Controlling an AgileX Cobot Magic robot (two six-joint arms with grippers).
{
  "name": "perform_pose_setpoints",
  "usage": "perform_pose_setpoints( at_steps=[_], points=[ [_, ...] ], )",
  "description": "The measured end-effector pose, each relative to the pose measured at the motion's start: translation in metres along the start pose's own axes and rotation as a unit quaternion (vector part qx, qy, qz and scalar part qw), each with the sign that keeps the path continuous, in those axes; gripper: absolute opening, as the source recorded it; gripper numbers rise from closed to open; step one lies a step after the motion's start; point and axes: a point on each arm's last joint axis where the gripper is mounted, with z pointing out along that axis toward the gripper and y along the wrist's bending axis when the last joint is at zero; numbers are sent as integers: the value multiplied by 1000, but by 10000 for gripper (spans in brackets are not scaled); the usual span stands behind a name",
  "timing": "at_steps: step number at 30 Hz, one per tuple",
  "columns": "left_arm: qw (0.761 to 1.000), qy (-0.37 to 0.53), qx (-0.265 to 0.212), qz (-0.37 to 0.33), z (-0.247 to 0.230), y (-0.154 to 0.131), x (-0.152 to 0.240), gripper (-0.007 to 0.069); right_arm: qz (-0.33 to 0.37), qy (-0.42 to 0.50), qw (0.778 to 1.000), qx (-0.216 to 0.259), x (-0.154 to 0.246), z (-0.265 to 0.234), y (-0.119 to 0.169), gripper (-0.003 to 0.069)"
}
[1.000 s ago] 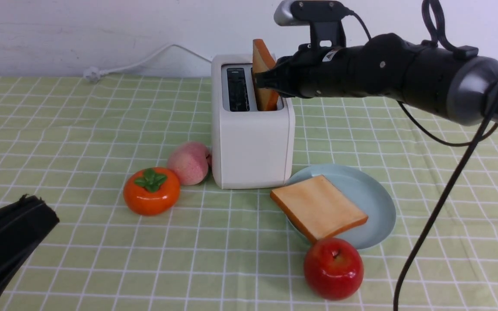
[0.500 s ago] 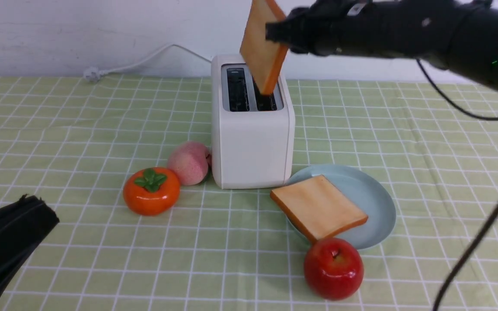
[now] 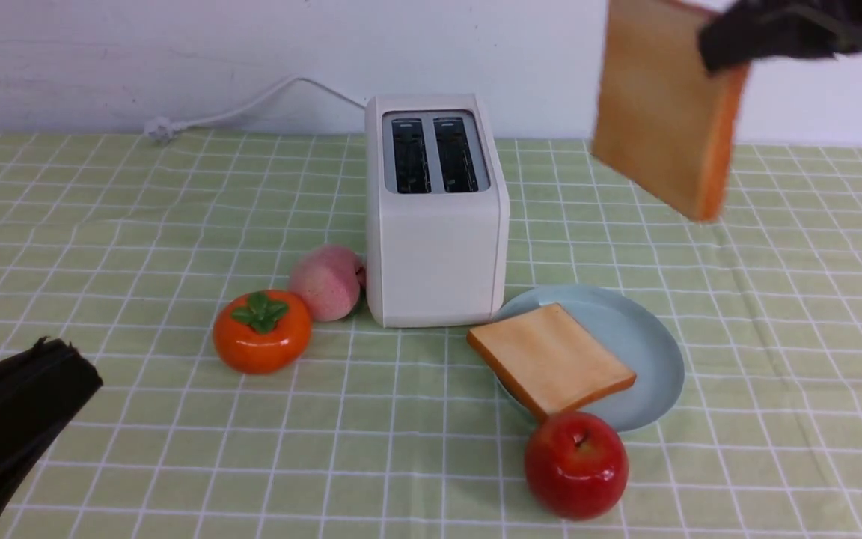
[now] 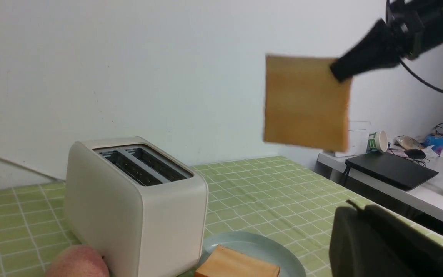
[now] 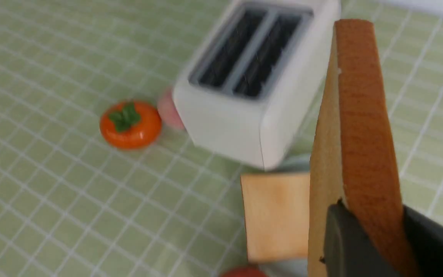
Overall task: Take toasted bread from bread machine on green coffee tablecloth place on plate.
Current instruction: 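Place the held slice of bread on top of the slice on the plate with the right gripper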
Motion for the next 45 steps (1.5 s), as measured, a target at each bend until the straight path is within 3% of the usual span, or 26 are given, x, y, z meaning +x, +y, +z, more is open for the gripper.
perform_pose_setpoints(
  at_steps=[6,17,24,31,35,41,45],
  points=[
    [1000,1,0,0,0,0,0,5,73,48,995,-41,33,24,-31,116],
    [1000,9,-2,1,0,1,6,5,182,54,974,-124,78,125,-72,116],
    [1000,9,-2,2,0,1,6,5,232,32,966,-113,87,171,-99,116],
    [1000,9,-2,2,0,1,6,5,254,16,963,-86,91,184,-114,123],
    [1000,9,-1,2,0,1,6,5,251,13,965,-72,92,186,-117,204],
    [1000,10,-1,2,1,1,7,12,200,30,978,-50,92,180,-117,435],
    [1000,10,-1,2,1,1,7,18,135,26,990,-25,76,157,-111,481]
  ],
)
